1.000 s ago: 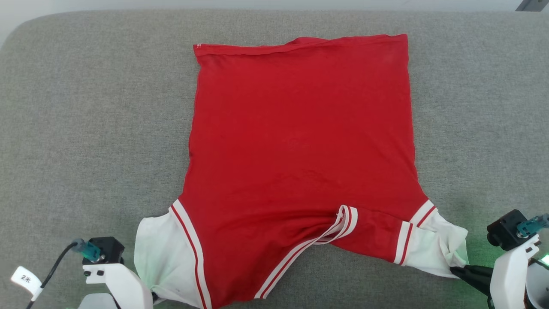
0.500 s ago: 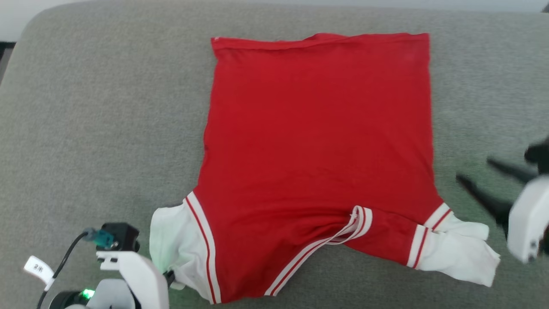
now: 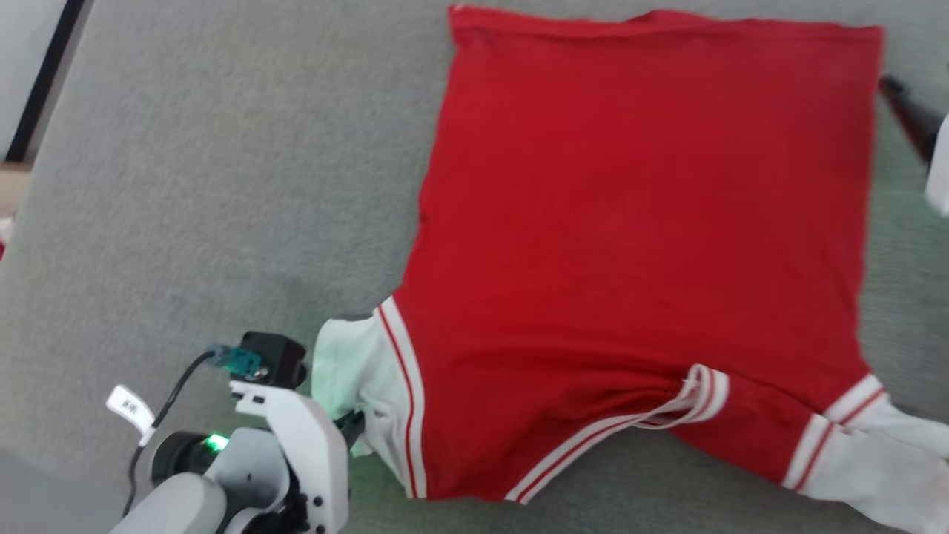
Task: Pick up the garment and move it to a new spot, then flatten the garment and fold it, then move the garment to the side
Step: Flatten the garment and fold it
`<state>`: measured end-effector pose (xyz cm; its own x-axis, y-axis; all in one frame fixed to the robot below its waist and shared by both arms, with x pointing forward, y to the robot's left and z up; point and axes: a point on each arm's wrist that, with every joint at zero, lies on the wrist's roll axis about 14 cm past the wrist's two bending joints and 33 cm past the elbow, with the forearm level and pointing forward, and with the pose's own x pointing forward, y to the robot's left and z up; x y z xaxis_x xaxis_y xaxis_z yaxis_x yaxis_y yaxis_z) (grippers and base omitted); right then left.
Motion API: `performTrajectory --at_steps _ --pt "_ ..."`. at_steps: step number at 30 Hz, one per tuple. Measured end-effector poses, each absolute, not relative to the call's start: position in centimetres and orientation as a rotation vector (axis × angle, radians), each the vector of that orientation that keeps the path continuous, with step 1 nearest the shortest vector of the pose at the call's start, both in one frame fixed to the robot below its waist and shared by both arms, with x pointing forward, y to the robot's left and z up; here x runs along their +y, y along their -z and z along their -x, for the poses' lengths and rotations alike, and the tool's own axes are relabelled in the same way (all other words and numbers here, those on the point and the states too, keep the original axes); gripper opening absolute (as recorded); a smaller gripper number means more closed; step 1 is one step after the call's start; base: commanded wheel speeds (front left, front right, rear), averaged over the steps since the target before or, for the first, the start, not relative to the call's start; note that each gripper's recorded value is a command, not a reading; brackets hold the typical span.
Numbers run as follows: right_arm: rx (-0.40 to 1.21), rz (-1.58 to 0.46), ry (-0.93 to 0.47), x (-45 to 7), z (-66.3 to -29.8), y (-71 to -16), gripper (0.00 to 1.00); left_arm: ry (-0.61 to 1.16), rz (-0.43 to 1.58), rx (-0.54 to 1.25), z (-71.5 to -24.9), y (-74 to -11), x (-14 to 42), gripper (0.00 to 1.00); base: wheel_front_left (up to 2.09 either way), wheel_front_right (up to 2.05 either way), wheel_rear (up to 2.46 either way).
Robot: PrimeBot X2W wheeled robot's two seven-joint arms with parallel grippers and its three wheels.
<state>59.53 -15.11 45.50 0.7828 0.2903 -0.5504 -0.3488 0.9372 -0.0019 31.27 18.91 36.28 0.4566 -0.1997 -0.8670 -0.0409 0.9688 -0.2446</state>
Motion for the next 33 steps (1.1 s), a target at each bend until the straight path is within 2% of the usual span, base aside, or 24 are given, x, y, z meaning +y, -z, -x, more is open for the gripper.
performTrajectory --at_steps 6,13,14,15,19,25,33 --pt "0.754 0.100 -0.279 -15.1 -63.0 -41.3 1.00 0.085 0.267 1.112 -31.5 -35.3 19.2 0.00 0.00 0.00 0.00" --pt "1.020 0.036 -0.268 -13.5 -62.8 -36.2 1.00 0.072 0.286 1.130 -31.5 -34.4 19.3 0.00 0.00 0.00 0.00" --pt "1.054 0.031 -0.268 -13.3 -62.7 -35.7 0.42 0.068 0.289 1.132 -31.5 -34.3 19.4 0.00 0.00 0.00 0.00" --pt "1.079 0.029 -0.270 -13.1 -62.7 -35.4 0.02 0.065 0.290 1.134 -31.5 -34.1 19.5 0.00 0.00 0.00 0.00" --pt "1.109 0.067 -0.280 -12.8 -62.5 -35.0 0.00 0.063 0.296 1.133 -31.7 -33.8 19.6 0.00 0.00 0.00 0.00" --pt "1.049 0.125 -0.316 -13.0 -62.0 -36.6 0.00 0.077 0.291 1.128 -32.2 -33.7 19.7 0.00 0.00 0.00 0.00" --pt "1.017 0.215 -0.418 -14.9 -56.9 -38.5 0.00 0.108 0.232 1.125 -33.4 -33.8 19.7 0.00 0.00 0.00 0.00"
